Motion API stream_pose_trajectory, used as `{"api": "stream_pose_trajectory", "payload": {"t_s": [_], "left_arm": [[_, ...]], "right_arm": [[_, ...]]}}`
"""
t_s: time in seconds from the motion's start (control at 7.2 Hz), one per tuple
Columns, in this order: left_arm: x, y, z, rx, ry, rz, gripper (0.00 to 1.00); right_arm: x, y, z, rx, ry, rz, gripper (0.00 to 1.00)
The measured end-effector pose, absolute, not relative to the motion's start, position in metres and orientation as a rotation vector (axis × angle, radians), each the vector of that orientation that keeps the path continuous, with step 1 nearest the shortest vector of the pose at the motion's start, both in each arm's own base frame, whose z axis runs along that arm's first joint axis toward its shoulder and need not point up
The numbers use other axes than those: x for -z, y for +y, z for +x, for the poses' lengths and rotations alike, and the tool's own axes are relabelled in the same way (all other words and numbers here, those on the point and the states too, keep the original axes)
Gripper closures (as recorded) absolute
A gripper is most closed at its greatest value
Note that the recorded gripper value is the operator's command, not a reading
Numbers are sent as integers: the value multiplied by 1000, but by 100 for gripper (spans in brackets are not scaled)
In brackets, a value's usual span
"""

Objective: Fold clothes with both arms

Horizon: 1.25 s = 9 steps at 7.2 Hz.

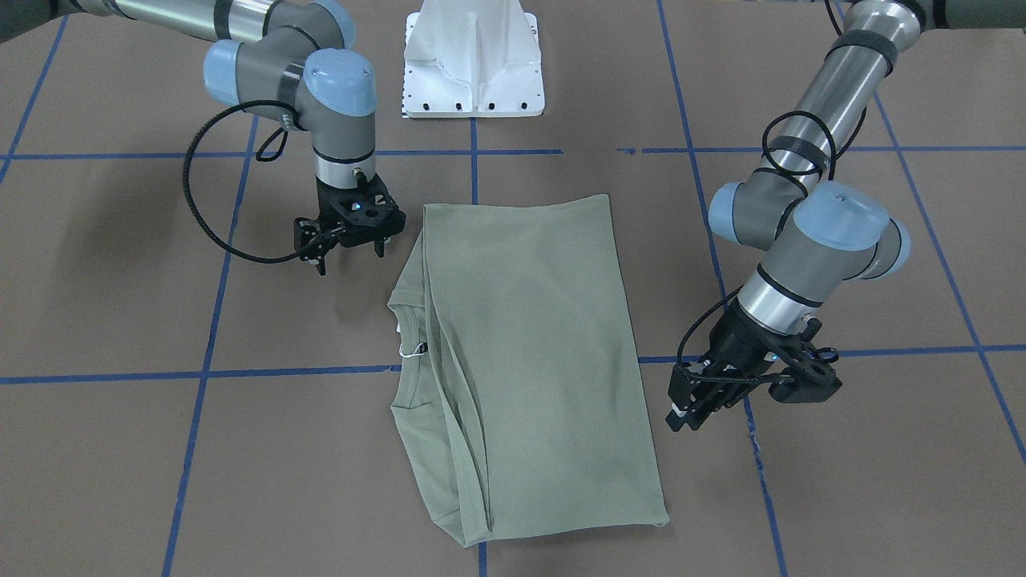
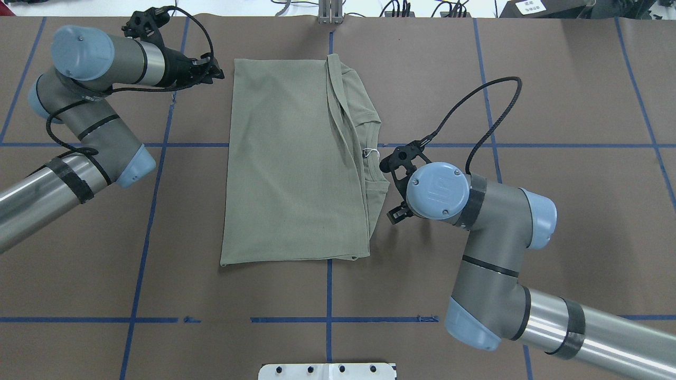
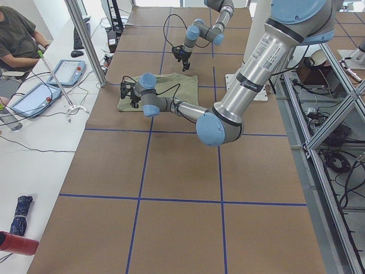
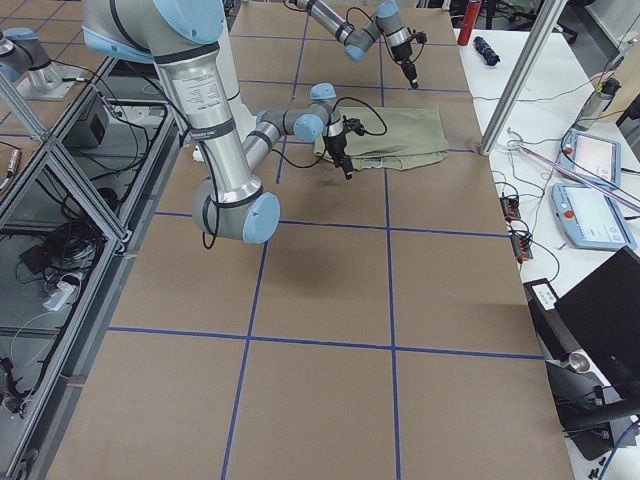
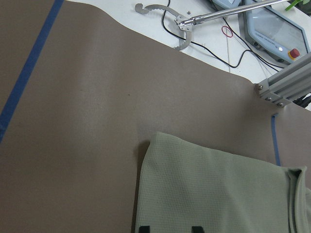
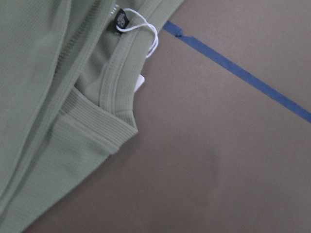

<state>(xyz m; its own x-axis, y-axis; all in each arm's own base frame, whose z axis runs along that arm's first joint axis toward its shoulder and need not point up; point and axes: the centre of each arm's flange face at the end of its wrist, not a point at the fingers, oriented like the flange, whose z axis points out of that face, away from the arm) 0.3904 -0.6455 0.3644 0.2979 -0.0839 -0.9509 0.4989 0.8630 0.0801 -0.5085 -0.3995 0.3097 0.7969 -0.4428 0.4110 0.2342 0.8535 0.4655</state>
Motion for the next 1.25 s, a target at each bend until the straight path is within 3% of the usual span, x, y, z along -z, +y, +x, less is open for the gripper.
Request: {"api": "stream_pose_trajectory", "payload": {"t_s": [0.28, 0.69, 1.25], "left_arm": [[-362, -644, 388, 401, 1220, 401, 60], [-363, -633, 379, 400, 1232, 406, 59], [-363, -630, 377, 400, 1235, 406, 58]], "right_arm": [[-289, -410, -521, 351, -540, 405, 0], [-234, -485, -571, 251, -526, 403, 0], [-216, -561, -619, 173, -524, 407, 0]]}}
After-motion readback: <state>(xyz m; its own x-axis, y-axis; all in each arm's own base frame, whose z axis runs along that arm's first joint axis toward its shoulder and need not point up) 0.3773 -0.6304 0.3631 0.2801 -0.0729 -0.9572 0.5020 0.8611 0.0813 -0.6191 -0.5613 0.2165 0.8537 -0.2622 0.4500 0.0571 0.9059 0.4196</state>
